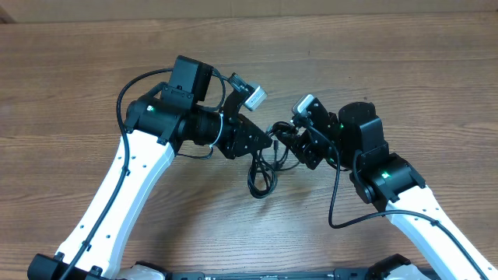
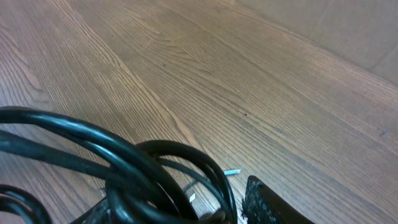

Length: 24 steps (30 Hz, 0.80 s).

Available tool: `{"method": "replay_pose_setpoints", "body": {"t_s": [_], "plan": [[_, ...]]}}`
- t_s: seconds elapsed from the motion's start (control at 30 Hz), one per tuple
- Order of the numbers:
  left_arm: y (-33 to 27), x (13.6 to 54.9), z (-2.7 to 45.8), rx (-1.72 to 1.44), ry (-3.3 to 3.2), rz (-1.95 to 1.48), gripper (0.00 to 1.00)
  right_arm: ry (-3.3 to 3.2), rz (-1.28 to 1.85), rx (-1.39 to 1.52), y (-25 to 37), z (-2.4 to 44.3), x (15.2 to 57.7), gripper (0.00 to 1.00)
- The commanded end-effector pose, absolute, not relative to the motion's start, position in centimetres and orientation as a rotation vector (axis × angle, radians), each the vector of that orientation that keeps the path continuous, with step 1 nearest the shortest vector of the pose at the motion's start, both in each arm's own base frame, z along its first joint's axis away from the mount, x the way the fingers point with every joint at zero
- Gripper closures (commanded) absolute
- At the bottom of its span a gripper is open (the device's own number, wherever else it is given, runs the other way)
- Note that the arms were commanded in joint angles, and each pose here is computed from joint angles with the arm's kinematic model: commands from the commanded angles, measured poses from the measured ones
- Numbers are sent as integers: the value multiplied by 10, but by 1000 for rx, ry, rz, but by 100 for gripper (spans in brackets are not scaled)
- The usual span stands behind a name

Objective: Untangle cables

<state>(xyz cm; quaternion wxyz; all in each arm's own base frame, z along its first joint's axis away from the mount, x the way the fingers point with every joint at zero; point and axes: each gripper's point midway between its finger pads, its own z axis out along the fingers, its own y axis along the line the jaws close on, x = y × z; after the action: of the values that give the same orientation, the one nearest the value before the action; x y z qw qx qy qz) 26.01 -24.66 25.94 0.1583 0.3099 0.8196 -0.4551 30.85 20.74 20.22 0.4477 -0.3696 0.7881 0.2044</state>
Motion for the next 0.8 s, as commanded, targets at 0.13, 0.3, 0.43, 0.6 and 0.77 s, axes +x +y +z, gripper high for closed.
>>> {"method": "replay_pose_setpoints", "body": {"t_s": [0.13,0.3,0.43,0.6,0.77], "plan": [[-256,248,280,947,2243,-1427,96,1740,560,-1131,229,223,295,70],[-256,248,280,947,2242,-1427,96,1714,616,-1167,234,224,287,96],[-253,253,274,938,2270,-1369,96,1745,649,-1168,234,220,282,96],[-223,273,234,860,2479,-987,70,1911,717,-1032,229,209,280,96],[-170,286,199,772,2678,-502,76,2042,746,-872,218,202,284,96]]}}
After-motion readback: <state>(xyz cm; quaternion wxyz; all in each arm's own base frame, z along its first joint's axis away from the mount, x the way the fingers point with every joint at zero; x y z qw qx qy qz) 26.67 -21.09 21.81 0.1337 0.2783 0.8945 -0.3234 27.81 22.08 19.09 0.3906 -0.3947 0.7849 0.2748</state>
